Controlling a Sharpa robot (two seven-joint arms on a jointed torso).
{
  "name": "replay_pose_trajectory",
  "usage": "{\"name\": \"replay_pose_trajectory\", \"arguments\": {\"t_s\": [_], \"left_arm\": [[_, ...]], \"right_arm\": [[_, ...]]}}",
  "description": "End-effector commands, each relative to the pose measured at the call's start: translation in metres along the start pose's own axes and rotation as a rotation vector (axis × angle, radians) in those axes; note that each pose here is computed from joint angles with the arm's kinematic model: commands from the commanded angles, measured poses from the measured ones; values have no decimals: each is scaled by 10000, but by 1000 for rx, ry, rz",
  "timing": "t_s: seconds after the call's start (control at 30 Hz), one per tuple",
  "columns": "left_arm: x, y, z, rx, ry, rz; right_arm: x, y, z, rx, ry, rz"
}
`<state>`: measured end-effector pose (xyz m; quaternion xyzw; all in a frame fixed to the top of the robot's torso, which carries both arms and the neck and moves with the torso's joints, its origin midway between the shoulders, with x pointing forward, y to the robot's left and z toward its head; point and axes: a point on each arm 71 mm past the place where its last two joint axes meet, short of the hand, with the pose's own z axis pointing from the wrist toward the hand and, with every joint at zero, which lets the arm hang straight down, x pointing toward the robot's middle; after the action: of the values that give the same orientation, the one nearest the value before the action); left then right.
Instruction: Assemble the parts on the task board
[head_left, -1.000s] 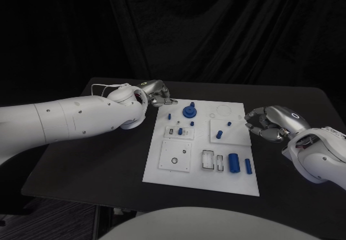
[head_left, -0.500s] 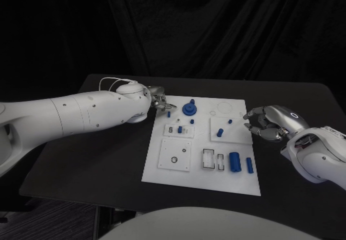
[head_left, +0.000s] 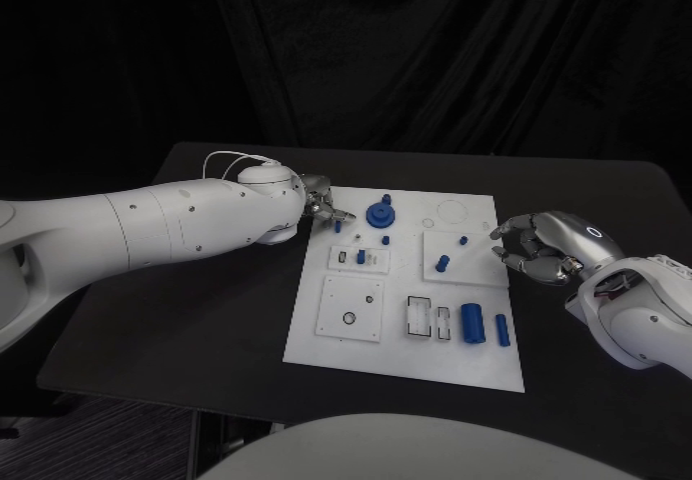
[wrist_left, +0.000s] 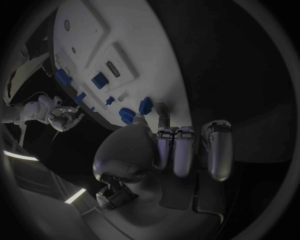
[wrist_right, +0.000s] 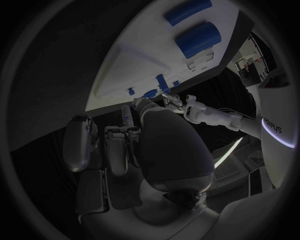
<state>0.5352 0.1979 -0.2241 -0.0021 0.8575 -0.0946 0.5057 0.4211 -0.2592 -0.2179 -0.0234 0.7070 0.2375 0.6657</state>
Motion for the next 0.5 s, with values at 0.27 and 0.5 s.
{"name": "replay_pose_trajectory", "arguments": {"t_s": [0.27, 0.5], "left_arm": [[-16, -43, -13, 63, -48, -29], [-25, -52, -31, 75, -70, -40]], "right_arm": [[-23, -8, -3, -2, -14, 0], [-22, -19, -7, 5, -9, -2]]}}
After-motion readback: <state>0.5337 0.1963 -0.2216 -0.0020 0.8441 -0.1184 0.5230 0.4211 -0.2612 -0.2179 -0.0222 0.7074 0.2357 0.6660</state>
